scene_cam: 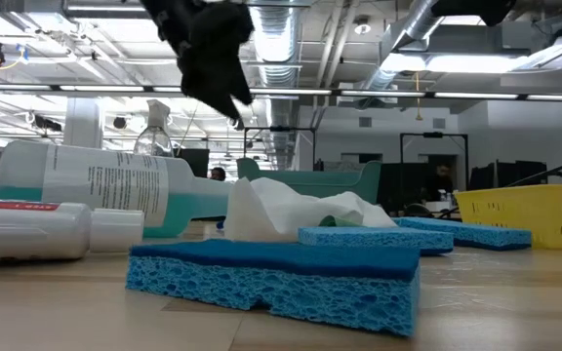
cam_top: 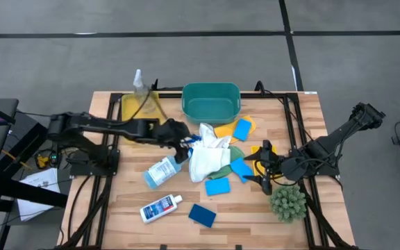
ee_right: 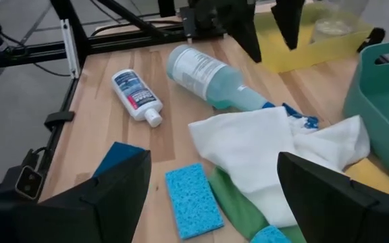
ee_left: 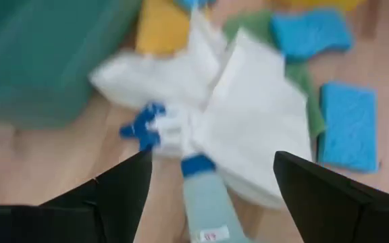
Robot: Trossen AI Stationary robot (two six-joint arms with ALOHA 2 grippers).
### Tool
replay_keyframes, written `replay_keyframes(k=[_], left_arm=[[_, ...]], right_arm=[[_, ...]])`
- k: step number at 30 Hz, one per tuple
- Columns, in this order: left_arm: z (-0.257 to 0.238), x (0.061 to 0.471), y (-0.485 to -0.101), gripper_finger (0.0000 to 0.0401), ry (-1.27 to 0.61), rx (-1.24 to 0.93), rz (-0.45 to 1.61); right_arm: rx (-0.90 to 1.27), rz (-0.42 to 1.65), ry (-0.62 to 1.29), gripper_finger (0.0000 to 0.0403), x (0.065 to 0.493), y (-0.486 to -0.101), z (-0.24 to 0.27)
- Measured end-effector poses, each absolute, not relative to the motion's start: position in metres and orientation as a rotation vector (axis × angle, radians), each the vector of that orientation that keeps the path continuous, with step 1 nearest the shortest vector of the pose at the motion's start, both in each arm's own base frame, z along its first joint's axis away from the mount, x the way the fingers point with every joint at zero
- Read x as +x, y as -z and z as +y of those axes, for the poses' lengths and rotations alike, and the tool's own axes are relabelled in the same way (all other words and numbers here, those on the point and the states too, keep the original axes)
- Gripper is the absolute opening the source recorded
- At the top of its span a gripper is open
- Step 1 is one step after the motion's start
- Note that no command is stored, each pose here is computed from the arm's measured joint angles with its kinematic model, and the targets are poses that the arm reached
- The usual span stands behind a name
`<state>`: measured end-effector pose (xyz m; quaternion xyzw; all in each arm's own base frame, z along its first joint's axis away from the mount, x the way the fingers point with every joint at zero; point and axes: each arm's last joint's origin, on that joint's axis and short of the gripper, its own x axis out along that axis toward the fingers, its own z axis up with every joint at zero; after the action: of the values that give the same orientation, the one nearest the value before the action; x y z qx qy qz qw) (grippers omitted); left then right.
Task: Pick & Place Kitchen Items
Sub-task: Put the blue spray bottle into the left yellow bin
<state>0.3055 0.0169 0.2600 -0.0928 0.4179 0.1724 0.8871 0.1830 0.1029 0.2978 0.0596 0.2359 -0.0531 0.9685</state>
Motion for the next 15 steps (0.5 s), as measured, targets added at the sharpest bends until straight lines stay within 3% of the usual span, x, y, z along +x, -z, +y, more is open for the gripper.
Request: replay_keyframes(k=[6, 15], left_arm=[[0.027, 0.313, -0.231, 0.0308, -0.391, -0.267, 1.071], [0.037, 0.321, -0.208, 0.0308, -0.34, -0.347, 1.154]], right_arm=[[0.103, 0.489, 0.081, 0.0311, 0.183, -0.297, 0.104], [0.088, 0.498, 0.06, 0.0311, 0.182, -0.297, 0.105]])
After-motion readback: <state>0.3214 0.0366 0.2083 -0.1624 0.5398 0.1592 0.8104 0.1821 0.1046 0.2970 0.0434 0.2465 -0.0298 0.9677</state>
